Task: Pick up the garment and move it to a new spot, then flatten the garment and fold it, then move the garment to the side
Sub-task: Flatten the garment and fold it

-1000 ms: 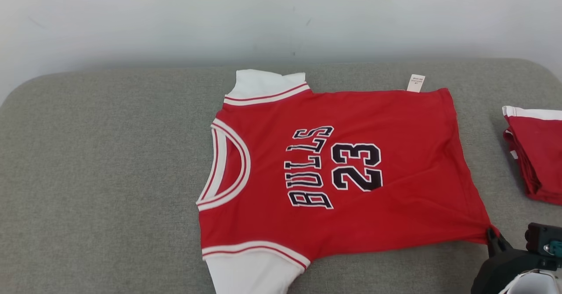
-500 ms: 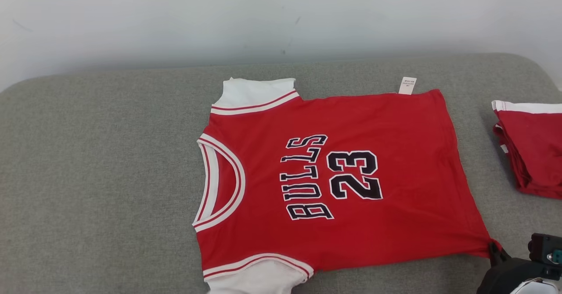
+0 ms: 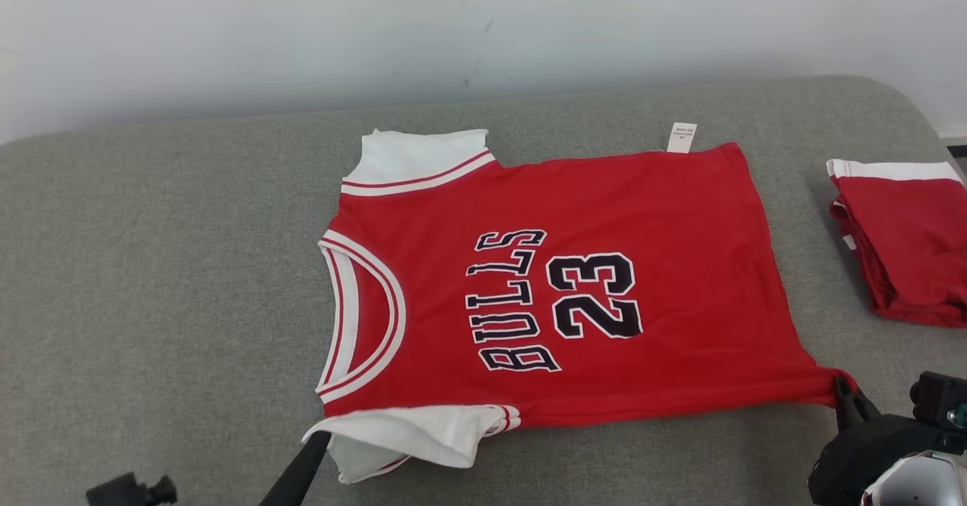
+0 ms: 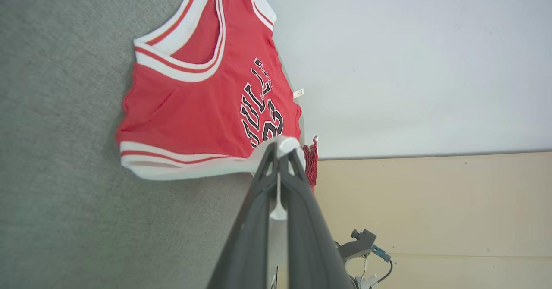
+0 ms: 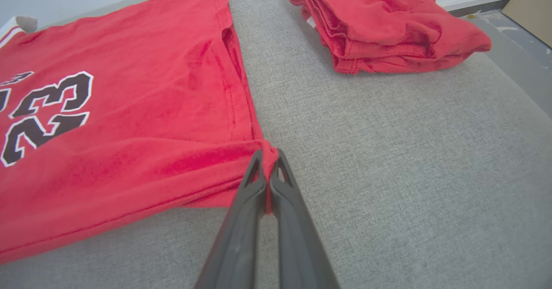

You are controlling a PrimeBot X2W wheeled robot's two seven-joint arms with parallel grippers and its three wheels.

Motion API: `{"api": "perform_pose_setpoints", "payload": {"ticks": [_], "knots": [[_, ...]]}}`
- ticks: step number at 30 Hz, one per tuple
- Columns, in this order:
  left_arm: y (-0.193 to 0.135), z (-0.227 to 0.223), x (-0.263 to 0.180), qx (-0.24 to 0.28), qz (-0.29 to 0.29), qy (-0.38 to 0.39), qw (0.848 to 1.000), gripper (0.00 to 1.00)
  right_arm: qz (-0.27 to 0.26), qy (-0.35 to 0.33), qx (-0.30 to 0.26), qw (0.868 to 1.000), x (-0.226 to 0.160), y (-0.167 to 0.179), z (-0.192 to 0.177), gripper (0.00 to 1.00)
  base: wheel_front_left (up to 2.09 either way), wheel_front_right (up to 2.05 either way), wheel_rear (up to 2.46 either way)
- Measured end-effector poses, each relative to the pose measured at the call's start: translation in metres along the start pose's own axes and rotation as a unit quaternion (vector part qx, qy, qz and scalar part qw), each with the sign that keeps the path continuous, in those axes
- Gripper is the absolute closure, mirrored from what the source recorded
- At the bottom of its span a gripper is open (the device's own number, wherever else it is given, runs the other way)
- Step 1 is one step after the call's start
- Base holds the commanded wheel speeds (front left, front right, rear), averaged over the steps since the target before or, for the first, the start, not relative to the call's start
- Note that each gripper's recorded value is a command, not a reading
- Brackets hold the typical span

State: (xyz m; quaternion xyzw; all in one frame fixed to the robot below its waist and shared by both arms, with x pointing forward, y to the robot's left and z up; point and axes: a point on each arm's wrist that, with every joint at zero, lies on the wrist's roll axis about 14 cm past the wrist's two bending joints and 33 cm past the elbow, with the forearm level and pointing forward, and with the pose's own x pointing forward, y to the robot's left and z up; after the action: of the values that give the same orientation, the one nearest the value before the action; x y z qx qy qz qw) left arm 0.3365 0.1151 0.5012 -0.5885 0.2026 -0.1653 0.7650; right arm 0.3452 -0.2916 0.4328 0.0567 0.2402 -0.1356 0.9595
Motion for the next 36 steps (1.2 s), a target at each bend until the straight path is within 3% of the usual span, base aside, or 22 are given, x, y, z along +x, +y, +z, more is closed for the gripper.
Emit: {"api": "perform_pose_setpoints", "payload": {"ticks": [10, 20, 29, 36], "knots": [[-0.012, 0.005, 0.061, 0.093, -0.02, -0.009, 0.995, 1.0, 0.039, -0.056, 0.012, 0.998, 0.021, 0.031, 0.041, 1.0, 0.0, 0.0, 0.0], [-0.016, 0.019, 0.109, 0.197, -0.021, -0.04, 0.979, 1.0, 0.053, -0.065, 0.008, 0.996, 0.048, 0.048, 0.054, 1.0, 0.0, 0.0, 0.0], [-0.021, 0.032, 0.131, 0.208, -0.035, -0.083, 0.974, 1.0, 0.028, -0.07, 0.006, 0.997, 0.064, 0.036, 0.05, 1.0, 0.0, 0.0, 0.0], [-0.018, 0.034, 0.146, 0.25, -0.03, -0.083, 0.964, 1.0, 0.016, -0.084, 0.0, 0.996, 0.071, 0.032, 0.054, 1.0, 0.0, 0.0, 0.0]]}}
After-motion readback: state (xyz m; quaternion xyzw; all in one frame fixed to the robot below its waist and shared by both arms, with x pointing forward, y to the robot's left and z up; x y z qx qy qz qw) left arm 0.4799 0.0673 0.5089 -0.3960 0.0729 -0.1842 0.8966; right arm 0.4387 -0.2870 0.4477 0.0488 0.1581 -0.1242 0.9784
